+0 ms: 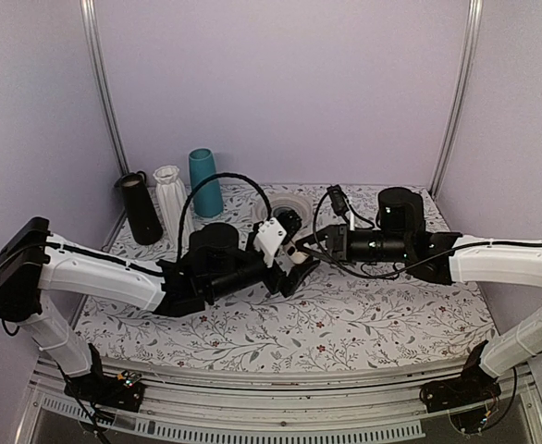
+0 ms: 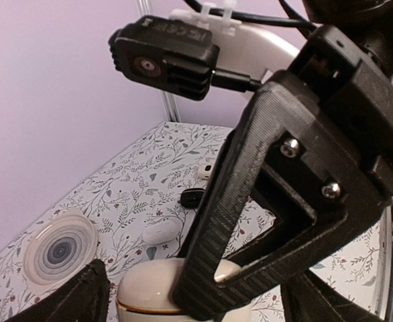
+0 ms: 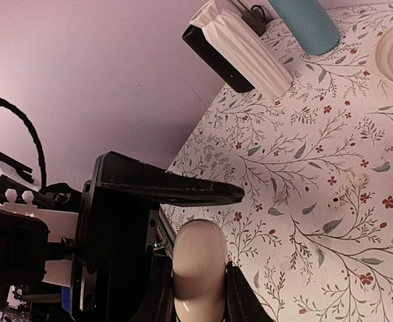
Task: Insert the wireless bluetooth earbuds into the charging case
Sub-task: Pass from the left arm to the right, then pass from the right arm to the left
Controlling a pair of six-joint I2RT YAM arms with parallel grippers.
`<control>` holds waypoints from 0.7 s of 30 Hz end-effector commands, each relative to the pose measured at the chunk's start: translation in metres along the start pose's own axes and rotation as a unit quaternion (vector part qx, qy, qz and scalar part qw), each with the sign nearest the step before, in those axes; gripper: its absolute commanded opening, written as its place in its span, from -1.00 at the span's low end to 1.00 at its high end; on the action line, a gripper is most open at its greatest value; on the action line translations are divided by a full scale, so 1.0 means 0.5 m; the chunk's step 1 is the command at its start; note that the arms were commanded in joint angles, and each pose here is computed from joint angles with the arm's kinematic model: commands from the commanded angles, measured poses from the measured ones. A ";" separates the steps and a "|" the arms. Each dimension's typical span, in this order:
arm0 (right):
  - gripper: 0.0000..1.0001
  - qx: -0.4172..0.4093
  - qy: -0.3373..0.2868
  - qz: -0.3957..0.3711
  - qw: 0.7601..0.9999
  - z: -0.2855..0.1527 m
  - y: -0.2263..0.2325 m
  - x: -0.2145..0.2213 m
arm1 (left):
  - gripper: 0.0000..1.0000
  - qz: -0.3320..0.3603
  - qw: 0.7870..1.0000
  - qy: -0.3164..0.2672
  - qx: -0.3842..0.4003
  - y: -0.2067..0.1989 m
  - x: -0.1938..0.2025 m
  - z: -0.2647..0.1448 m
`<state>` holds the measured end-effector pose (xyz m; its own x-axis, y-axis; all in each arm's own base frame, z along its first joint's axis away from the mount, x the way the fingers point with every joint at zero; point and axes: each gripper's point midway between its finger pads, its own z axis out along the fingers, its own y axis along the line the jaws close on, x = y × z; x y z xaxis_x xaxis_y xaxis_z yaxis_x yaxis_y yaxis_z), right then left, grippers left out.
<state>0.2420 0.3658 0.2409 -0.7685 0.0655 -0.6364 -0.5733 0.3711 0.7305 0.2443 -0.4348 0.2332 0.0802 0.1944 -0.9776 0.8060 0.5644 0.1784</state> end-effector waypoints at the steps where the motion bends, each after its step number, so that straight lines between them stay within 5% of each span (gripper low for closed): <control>1: -0.93 -0.002 -0.032 -0.032 0.999 -0.017 0.032 -0.038 | 0.83 -0.022 1.000 -0.010 0.014 -0.010 -0.018 -0.012; 14: -0.93 0.002 -0.056 -0.087 0.995 -0.051 0.057 -0.059 | 0.82 -0.120 0.987 -0.023 0.100 -0.010 -0.030 -0.069; 21: -0.93 -0.038 -0.038 -0.136 0.989 -0.058 0.094 -0.049 | 0.72 -0.179 0.964 -0.029 0.192 -0.014 -0.042 -0.101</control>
<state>0.2391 0.3514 0.2683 -0.6386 0.0611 -0.7671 -0.6908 0.3938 0.6064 0.2219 -0.4079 0.2511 -0.1334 0.0244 -0.9908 0.9155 0.3859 -0.1138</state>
